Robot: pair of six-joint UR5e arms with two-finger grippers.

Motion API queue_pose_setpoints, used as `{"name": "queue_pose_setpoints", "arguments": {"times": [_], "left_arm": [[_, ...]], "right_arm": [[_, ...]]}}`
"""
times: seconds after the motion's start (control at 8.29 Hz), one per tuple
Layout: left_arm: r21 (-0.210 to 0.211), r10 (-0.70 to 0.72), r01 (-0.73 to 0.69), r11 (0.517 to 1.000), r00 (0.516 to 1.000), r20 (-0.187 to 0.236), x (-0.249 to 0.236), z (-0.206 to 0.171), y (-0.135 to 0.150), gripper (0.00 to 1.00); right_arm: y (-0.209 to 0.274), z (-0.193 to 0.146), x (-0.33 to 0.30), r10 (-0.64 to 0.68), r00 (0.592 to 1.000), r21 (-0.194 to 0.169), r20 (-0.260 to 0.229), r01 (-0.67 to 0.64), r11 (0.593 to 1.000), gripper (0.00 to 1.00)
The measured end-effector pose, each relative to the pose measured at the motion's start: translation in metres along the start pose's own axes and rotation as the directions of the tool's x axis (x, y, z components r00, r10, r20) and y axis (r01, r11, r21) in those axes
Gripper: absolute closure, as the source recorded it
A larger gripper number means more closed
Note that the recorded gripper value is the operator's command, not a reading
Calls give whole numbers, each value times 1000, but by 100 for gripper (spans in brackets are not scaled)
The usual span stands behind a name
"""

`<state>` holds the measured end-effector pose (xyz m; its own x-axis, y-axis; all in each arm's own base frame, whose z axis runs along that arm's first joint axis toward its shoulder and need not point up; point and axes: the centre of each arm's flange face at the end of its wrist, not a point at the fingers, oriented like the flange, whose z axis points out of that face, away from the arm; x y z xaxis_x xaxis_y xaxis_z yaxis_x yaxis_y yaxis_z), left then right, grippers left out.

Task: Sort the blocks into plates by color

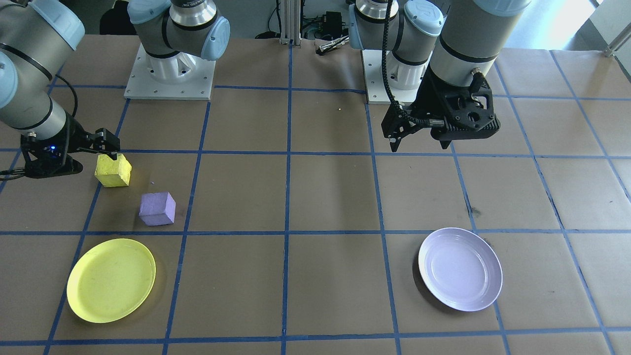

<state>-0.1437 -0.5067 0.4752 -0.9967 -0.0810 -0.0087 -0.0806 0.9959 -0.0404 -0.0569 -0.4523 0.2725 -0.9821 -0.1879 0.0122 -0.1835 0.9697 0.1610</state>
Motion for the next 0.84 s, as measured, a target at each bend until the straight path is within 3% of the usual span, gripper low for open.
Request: {"name": "queue_pose_setpoints", "arguments": {"times": [0.12,0.24,0.36,0.48,0.84], "left_arm": [[1,0,0,1000,1000,0,0,0,0,0],[1,0,0,1000,1000,0,0,0,0,0],[2,0,0,1000,1000,0,0,-1,0,0],[2,0,0,1000,1000,0,0,-1,0,0],[3,-1,1,1000,1000,0,-1,-1,-1,0]], "right_arm": [[8,25,-1,0,1000,11,8,0,1000,9],[10,47,-2,-1,1000,10,19,1,1000,31],[7,66,-2,-3,1000,0,29,3,1000,62],[4,80,0,-6,1000,-7,28,6,1000,78],[-1,86,5,2,1000,-17,9,-1,1000,79]]}}
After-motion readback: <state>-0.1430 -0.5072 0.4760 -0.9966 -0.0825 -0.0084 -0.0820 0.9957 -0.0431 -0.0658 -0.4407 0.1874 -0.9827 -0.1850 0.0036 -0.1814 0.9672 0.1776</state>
